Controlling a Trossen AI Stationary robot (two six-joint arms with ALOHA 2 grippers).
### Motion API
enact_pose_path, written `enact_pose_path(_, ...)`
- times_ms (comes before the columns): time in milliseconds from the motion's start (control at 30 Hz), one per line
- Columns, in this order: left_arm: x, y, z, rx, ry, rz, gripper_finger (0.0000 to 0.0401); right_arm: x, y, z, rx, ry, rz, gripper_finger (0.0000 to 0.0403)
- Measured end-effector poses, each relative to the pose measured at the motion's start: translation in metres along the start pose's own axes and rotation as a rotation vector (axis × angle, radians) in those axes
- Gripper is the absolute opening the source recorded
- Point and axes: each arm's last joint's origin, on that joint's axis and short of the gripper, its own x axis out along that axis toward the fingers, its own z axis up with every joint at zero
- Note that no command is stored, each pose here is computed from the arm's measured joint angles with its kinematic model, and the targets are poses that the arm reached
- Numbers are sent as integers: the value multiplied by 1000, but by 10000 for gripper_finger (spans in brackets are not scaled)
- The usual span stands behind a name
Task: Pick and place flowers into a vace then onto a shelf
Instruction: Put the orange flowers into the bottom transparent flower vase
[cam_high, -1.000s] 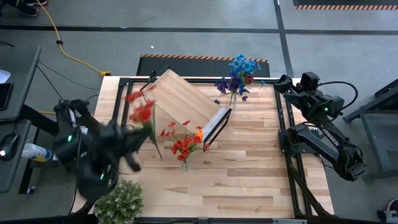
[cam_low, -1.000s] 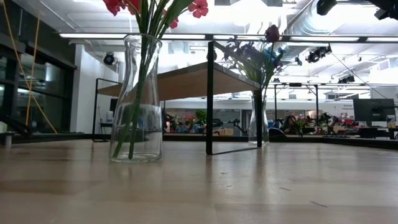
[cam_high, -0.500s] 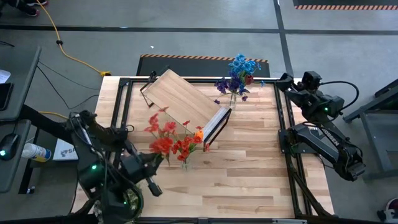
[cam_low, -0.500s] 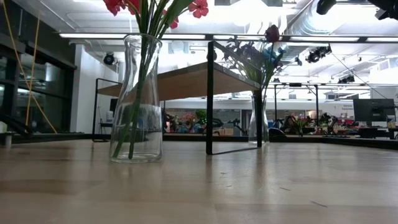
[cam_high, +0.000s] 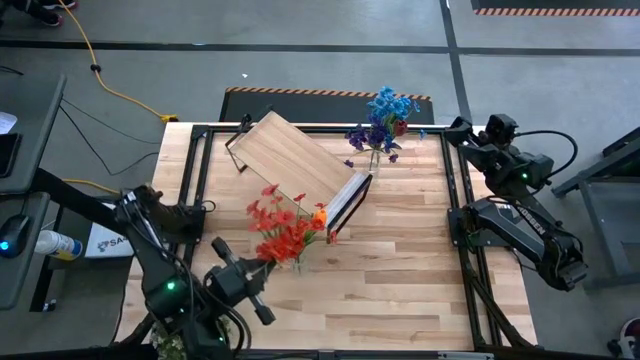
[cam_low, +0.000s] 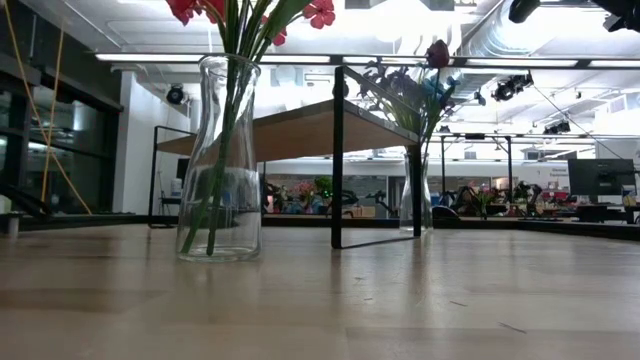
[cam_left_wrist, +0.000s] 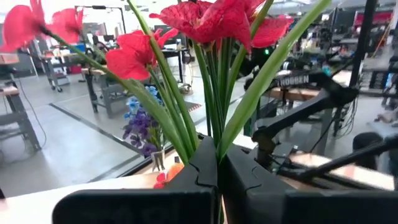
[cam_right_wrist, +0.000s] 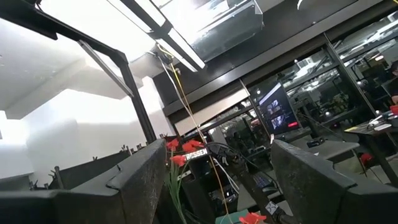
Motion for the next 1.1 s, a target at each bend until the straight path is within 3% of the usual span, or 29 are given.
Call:
enact_pose_path(300, 17, -17, -22, 93, 5, 44, 34, 0, 0, 0, 0, 10, 2, 279)
enact_pose_path(733, 37, -35, -41, 91, 3, 98, 34, 0, 0, -1, -26, 22, 4, 279)
enact_pose_path(1100, 44, -46, -62, 166, 13, 109, 34, 0, 0, -1, -27, 42, 8, 279)
